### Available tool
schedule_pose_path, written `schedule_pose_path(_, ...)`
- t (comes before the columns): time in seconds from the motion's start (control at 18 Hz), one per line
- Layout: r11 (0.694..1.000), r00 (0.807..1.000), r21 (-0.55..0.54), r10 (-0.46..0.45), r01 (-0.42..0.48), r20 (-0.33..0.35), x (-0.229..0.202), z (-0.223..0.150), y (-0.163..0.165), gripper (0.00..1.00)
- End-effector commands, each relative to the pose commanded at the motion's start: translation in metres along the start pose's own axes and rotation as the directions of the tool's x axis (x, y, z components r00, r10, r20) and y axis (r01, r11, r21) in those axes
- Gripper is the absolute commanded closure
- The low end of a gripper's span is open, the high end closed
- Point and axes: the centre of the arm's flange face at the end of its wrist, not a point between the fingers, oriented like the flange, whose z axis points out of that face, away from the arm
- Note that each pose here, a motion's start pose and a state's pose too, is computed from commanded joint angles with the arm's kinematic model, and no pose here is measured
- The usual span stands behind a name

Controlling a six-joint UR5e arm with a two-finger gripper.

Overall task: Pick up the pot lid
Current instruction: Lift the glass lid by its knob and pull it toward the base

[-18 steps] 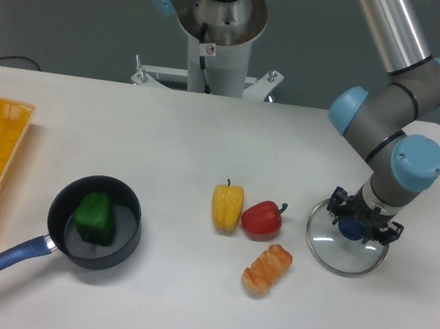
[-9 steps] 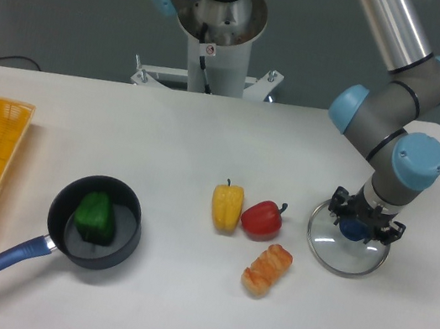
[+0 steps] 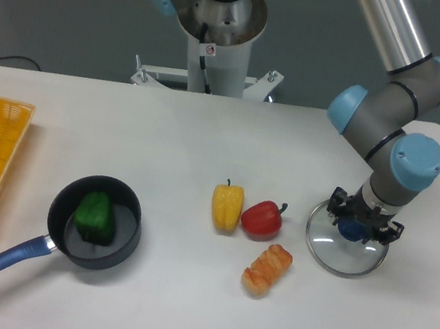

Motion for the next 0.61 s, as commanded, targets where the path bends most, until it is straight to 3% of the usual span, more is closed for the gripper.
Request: schedule_pose_path(0.61,1.000,0.998,0.010,0.023,-0.023,0.055,0.012,-0.044,-0.007,0.40)
